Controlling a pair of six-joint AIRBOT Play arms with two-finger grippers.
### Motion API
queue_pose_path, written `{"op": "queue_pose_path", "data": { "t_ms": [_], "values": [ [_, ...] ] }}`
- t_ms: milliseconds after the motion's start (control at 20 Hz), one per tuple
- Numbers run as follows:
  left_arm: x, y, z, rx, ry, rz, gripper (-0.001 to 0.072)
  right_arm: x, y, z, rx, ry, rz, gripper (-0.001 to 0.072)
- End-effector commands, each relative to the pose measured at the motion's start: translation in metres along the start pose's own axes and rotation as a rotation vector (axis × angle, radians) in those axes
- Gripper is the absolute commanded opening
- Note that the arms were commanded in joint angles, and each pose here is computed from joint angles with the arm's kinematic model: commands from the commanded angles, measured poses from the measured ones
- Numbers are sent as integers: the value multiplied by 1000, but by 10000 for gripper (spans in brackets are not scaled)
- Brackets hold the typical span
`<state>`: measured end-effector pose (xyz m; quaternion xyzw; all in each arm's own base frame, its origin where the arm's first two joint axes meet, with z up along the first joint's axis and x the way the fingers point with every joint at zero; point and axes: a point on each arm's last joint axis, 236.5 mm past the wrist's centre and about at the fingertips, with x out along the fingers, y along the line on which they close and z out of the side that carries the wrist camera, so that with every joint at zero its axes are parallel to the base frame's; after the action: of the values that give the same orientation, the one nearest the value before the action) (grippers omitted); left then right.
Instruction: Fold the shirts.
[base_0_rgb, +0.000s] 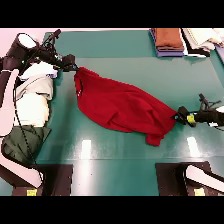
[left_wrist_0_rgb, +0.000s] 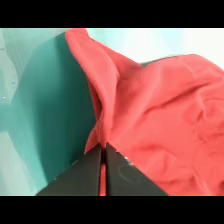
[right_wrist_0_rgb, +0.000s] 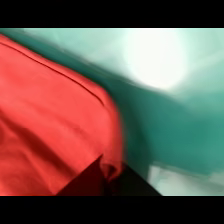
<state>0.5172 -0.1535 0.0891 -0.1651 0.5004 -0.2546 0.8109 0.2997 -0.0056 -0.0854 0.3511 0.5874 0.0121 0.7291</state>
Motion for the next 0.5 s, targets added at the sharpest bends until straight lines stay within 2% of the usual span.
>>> {"op": "queue_pose_path", "data": {
  "t_ms": [0,200,300,450],
  "values": [
    [-25,-16,11,0,-55,1,24,-18,47,31,-197,-62,36,17],
    [-153,-90,63,152,-439,19,24,-162,157,94,-487,-454,92,17],
    [-240,-145,62,255,-638,5,26,-259,216,90,-635,-680,117,17],
    [-371,-224,27,448,-942,3,25,-388,285,42,-821,-984,141,16]
  ]
}}
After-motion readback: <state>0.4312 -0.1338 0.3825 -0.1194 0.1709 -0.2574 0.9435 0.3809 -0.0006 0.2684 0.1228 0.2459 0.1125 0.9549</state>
